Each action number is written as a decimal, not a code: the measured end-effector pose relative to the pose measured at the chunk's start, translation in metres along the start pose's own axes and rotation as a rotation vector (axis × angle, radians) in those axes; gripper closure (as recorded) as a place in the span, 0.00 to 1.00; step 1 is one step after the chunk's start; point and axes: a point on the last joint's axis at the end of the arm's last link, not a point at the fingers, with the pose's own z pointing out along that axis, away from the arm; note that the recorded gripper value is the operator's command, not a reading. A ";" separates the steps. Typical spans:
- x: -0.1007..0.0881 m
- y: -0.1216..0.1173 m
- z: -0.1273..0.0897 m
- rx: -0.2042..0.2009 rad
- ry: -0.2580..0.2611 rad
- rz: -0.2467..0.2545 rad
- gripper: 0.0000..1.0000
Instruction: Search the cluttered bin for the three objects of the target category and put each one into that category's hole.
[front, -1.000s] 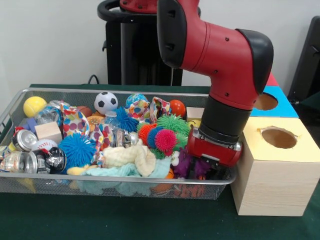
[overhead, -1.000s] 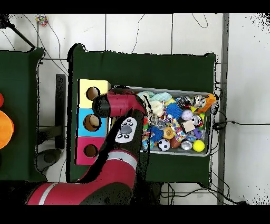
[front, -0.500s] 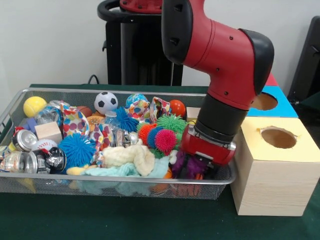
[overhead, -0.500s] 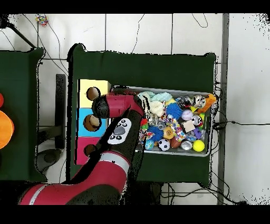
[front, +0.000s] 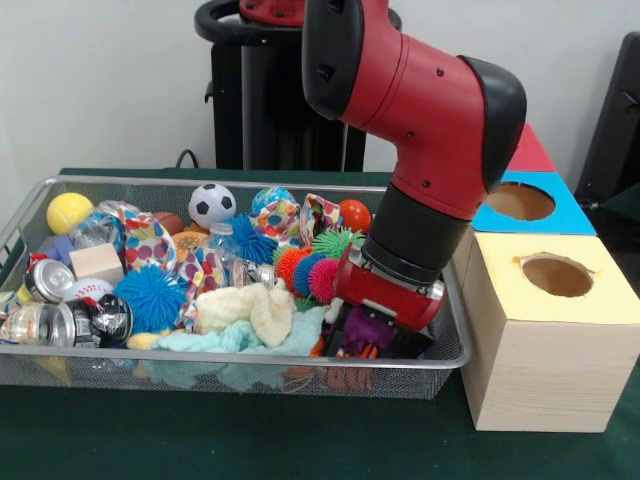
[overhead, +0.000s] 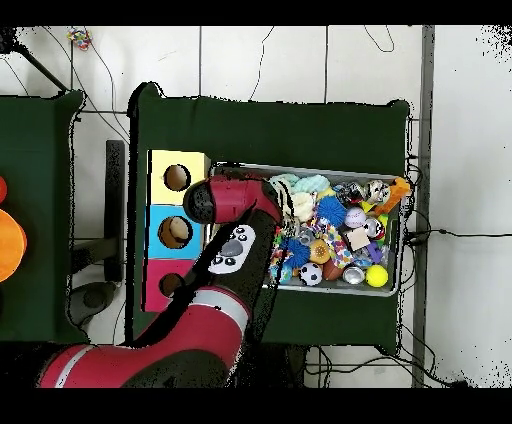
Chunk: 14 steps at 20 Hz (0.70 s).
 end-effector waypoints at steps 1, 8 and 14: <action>0.000 -0.001 0.001 0.000 0.002 0.004 0.00; -0.003 -0.007 0.006 -0.008 0.015 0.036 0.00; -0.003 -0.008 0.010 -0.024 0.035 0.057 0.00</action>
